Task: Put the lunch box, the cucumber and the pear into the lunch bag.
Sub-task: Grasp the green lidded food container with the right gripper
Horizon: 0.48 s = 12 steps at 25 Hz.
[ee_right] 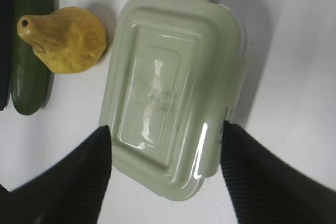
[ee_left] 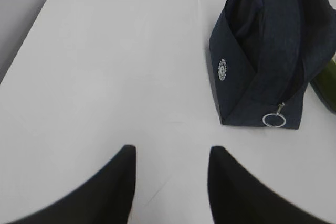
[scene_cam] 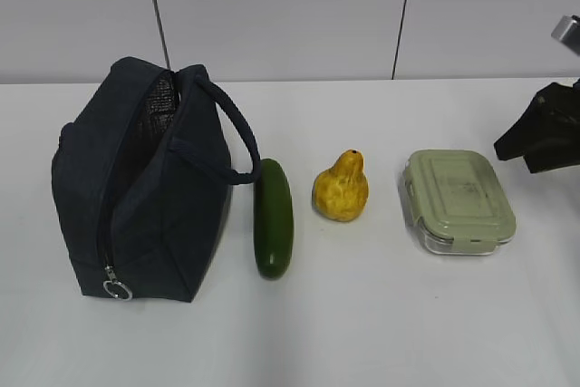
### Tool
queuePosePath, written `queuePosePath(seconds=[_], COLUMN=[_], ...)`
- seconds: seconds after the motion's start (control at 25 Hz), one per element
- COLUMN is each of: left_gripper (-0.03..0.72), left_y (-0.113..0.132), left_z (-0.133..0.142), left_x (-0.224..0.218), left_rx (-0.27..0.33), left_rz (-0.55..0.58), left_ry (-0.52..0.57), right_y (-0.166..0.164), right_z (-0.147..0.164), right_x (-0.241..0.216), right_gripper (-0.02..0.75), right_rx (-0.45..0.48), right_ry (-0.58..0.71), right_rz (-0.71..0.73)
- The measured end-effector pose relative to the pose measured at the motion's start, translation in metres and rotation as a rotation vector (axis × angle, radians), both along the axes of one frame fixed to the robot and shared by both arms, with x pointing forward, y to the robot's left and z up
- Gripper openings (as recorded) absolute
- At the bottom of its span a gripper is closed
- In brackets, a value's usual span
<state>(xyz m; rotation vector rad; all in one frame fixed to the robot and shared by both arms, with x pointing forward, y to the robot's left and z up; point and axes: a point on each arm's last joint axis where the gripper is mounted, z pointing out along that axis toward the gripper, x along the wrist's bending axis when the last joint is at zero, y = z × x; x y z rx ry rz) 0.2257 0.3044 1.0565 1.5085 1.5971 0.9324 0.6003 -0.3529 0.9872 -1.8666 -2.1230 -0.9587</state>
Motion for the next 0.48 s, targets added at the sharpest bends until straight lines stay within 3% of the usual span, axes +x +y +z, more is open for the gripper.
queuePosePath(seconds=[0.16, 0.48], left_gripper=[0.276, 0.276], left_y=[0.0, 0.0], left_z=[0.0, 0.0], left_x=[0.0, 0.0], left_rx=[0.0, 0.0], left_rz=[0.0, 0.0], left_ry=[0.0, 0.0], right_y=[-0.004, -0.02], right_z=[-0.015, -0.036], right_x=[0.004, 0.014], right_gripper=[0.579, 0.583], right_rx=[0.01, 0.016], right_ry=[0.036, 0.071], right_rz=[-0.001, -0.032])
